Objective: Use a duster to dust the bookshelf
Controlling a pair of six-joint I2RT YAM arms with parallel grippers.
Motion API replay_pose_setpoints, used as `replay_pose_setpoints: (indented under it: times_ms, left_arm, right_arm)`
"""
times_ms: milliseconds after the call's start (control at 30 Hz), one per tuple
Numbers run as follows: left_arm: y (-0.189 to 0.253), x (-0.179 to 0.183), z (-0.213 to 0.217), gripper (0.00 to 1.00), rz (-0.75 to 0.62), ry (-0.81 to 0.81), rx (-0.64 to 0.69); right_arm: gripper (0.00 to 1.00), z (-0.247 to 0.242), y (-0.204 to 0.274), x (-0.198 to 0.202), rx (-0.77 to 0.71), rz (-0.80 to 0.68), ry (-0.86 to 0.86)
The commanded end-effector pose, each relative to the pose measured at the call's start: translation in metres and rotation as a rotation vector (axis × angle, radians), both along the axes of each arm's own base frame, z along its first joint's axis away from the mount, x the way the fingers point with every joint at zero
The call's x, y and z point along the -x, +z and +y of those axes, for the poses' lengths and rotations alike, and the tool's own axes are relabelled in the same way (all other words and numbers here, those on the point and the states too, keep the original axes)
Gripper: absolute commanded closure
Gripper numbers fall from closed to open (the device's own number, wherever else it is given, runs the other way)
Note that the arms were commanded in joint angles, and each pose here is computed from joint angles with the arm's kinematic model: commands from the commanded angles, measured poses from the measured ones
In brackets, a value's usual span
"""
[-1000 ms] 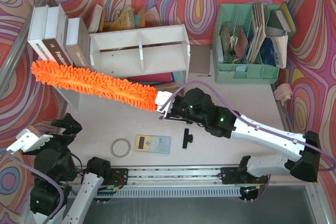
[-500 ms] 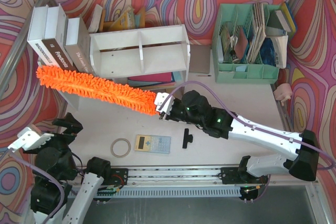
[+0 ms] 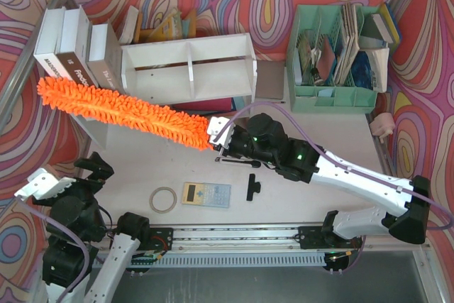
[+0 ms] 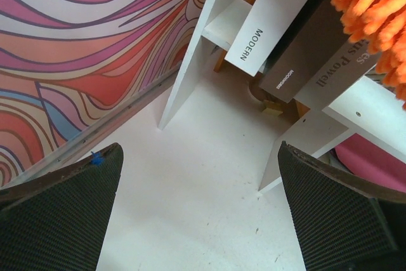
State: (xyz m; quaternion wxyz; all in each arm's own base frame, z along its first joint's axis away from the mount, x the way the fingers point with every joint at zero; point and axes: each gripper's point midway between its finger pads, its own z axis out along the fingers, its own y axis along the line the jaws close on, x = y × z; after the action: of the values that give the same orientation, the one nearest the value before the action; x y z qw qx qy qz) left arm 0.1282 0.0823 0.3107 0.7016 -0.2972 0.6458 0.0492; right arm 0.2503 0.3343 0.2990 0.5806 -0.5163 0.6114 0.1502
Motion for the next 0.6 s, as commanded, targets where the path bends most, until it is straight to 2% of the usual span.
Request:
replay_pose_setpoints:
  times_ms: [0,300,567]
  left_arm:
    - [0.001,-0.004,-0.002,0.01,0.011,-0.01,-0.019]
    - [0.001,-0.004,-0.003,0.02,0.016,-0.018,-0.015]
    - [0.001,-0.001,-0.001,0.01,-0.002,-0.004,-0.002]
  right_arm:
    - [1.0,0.0,0.03,0.0,-0.074,-0.043,0.003]
    - [1.0,-0.004,0.032,0.01,-0.073,-0.026,0.035]
    - [1.0,-0.02,0.044,0.004,-0.096,-0.115,-0.023]
